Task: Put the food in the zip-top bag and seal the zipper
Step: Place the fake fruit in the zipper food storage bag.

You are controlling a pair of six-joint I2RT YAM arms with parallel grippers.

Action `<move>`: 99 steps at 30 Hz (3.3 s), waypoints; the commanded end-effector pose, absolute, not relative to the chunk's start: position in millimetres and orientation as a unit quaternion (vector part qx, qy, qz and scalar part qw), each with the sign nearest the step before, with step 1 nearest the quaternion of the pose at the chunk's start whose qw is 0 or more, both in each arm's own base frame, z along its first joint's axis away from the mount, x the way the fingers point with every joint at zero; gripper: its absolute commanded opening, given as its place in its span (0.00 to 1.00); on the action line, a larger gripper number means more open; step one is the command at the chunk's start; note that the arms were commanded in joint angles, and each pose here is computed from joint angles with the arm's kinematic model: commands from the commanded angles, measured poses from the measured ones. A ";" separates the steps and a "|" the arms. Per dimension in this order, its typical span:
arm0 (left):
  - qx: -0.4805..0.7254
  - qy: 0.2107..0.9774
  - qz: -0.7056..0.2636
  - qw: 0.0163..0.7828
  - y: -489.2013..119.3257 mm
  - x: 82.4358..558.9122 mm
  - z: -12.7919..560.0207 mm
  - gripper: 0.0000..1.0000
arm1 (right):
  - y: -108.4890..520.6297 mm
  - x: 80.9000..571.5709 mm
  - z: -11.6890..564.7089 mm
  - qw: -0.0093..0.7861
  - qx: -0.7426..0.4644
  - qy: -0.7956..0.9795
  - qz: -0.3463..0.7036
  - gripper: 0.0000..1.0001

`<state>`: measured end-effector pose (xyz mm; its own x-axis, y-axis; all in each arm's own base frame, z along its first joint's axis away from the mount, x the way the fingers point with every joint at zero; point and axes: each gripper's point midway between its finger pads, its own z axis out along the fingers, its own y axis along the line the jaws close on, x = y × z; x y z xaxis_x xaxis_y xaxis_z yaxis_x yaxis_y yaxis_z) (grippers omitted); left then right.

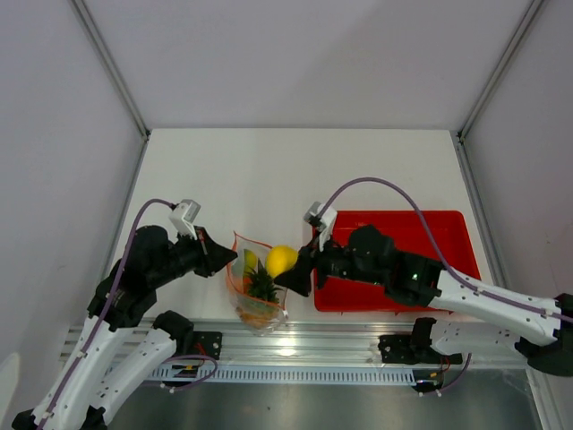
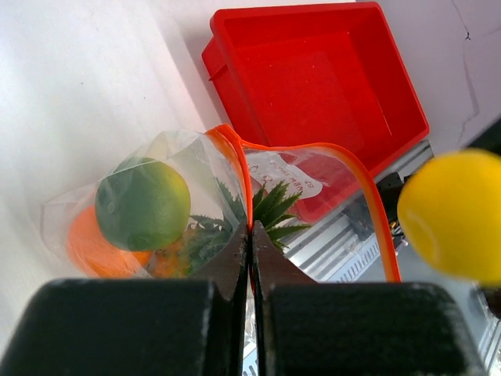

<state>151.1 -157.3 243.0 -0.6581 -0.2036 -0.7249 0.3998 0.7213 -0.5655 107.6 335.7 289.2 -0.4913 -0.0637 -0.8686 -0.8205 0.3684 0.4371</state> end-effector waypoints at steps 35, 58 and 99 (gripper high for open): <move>0.057 0.821 -0.390 0.413 -158.6 142.7 259.1 0.01 | 401.9 137.9 277.9 0.462 -0.303 0.755 0.352 0.26; 0.058 0.808 -0.394 0.435 -157.2 144.3 286.7 0.01 | 435.5 139.6 261.0 0.445 -0.293 0.762 0.367 0.31; 0.060 0.809 -0.391 0.435 -156.7 144.4 285.2 0.01 | 410.5 138.3 244.4 0.418 -0.287 0.780 0.366 0.68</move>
